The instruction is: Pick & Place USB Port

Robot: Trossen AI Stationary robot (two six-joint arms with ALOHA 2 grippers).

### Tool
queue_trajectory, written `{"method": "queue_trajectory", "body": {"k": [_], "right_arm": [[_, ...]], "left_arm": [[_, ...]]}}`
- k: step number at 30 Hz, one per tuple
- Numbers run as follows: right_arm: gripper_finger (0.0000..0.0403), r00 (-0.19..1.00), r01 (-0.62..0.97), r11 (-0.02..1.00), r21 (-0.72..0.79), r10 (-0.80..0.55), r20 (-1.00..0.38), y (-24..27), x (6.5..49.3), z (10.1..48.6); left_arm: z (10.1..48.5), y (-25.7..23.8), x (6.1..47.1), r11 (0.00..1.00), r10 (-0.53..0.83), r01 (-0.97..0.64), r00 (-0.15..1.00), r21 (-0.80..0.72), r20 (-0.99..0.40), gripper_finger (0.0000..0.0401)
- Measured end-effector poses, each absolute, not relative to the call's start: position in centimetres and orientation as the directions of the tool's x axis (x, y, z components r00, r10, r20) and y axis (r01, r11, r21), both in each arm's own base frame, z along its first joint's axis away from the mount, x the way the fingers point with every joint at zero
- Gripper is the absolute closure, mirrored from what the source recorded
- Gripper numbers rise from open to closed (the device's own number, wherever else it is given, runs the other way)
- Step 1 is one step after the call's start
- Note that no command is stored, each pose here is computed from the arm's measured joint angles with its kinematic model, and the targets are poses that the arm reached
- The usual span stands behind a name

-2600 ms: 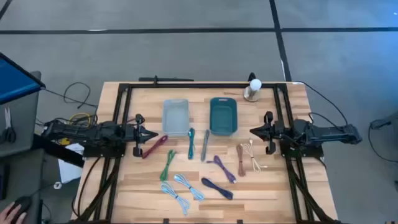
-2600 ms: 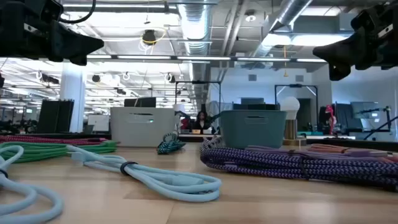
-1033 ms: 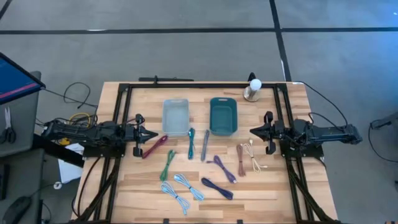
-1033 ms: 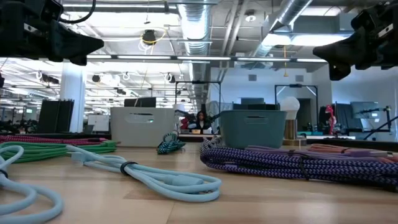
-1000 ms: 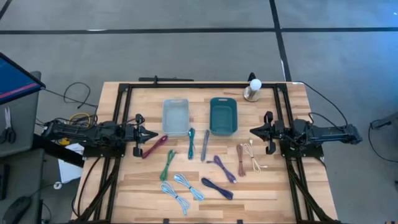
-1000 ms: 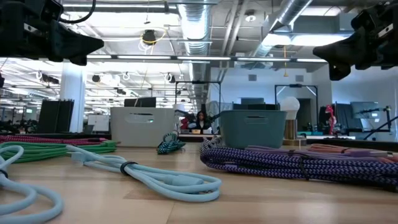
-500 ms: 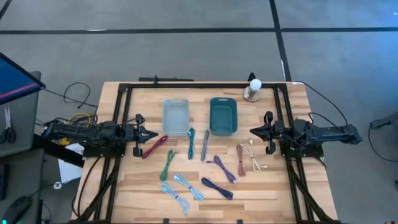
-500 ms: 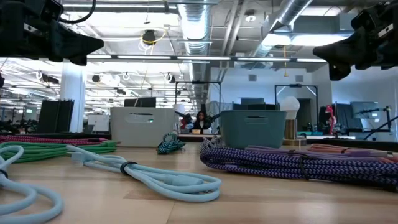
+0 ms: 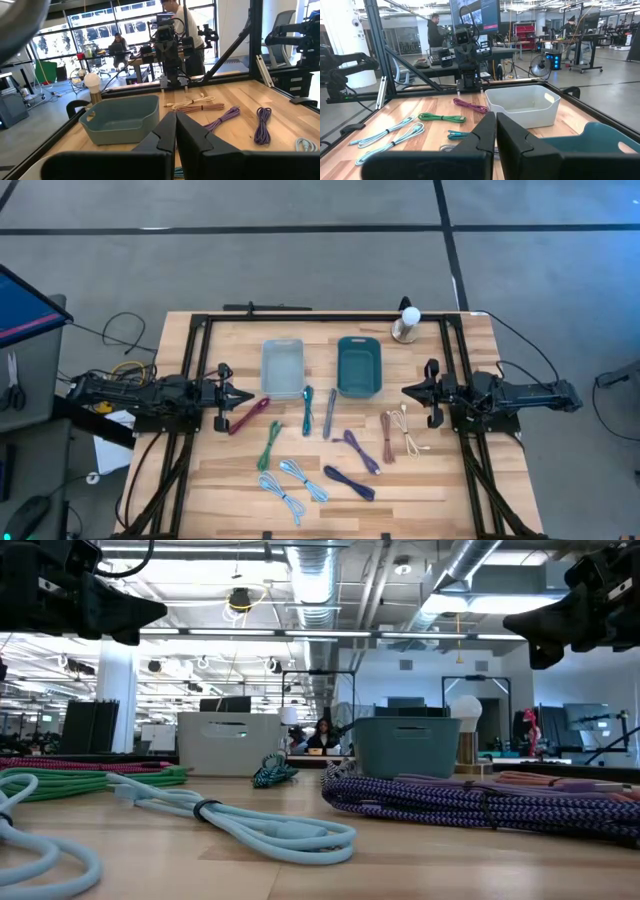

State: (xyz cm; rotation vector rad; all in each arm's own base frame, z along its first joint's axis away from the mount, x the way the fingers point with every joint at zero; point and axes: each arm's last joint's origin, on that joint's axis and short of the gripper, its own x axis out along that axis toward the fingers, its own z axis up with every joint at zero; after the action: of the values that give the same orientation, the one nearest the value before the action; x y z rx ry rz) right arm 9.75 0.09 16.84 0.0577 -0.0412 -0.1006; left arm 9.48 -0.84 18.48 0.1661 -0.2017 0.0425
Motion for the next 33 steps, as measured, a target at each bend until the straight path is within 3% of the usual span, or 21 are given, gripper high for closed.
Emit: {"method": "queue_trajectory", "body": {"k": [33], "right_arm": [[0.0395, 0.993, 0.109, 0.994, 0.027, -0.11, 0.044, 0.07, 9.74, 16.89]], "left_arm": [[18.71, -0.82, 9.43, 0.985, 0.031, -0.068, 0.973, 0.157, 0.227, 0.0389]]}}
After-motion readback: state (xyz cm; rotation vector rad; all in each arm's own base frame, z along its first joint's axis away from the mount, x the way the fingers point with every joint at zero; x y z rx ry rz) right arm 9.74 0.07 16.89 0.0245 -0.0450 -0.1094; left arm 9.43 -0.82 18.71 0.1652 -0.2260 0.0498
